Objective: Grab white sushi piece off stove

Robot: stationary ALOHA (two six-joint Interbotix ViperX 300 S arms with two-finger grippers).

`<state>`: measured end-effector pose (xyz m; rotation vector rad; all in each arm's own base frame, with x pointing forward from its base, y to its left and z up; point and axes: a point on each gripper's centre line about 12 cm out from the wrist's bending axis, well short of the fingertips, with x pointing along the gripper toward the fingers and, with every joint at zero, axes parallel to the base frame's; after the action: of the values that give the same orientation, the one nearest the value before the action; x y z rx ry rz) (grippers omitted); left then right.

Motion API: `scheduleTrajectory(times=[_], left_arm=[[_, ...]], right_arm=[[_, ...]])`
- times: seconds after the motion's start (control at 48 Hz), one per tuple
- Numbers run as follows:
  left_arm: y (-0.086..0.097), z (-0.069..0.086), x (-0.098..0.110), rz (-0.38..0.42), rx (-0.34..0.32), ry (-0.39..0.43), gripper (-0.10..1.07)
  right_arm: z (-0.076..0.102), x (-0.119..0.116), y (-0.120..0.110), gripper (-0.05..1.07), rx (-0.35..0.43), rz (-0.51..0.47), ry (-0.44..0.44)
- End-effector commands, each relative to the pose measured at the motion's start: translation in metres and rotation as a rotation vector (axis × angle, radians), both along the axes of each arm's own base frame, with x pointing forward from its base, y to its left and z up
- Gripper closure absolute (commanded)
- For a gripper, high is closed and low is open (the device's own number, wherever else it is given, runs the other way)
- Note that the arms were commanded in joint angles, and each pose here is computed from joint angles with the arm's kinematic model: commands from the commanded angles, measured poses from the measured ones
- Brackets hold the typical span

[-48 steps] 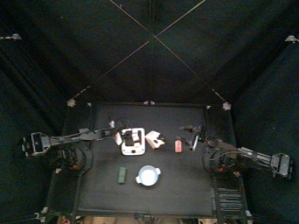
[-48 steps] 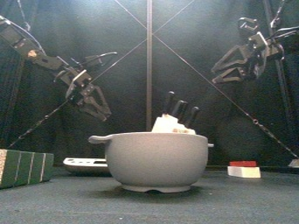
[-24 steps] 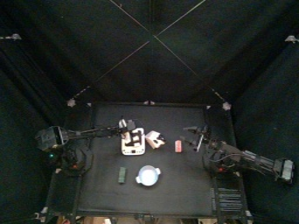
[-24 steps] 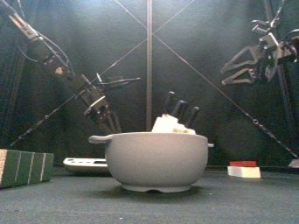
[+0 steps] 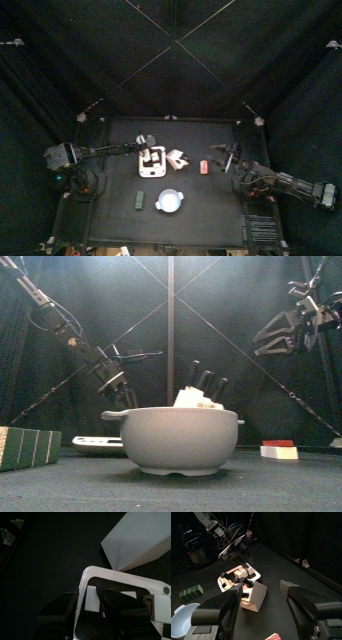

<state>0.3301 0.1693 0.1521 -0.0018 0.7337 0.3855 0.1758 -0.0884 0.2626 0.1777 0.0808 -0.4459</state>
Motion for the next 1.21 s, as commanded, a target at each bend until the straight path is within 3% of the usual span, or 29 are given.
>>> scheduleTrajectory(times=[0.0, 0.312, 1.188], left_arm=[[0.007, 0.013, 0.008, 0.008, 0.017, -0.037, 0.22], [0.005, 0.010, 0.008, 0.003, 0.013, -0.028, 0.12], [0.003, -0.002, 0.006, 0.004, -0.003, 0.008, 0.12]], right_arm=[[0.002, 0.002, -0.002, 0.09, 0.000, -0.003, -0.004], [0.002, 0.001, -0.002, 0.09, 0.000, -0.006, -0.004], [0.001, 0.000, -0.004, 0.10, 0.003, -0.014, -0.002]])
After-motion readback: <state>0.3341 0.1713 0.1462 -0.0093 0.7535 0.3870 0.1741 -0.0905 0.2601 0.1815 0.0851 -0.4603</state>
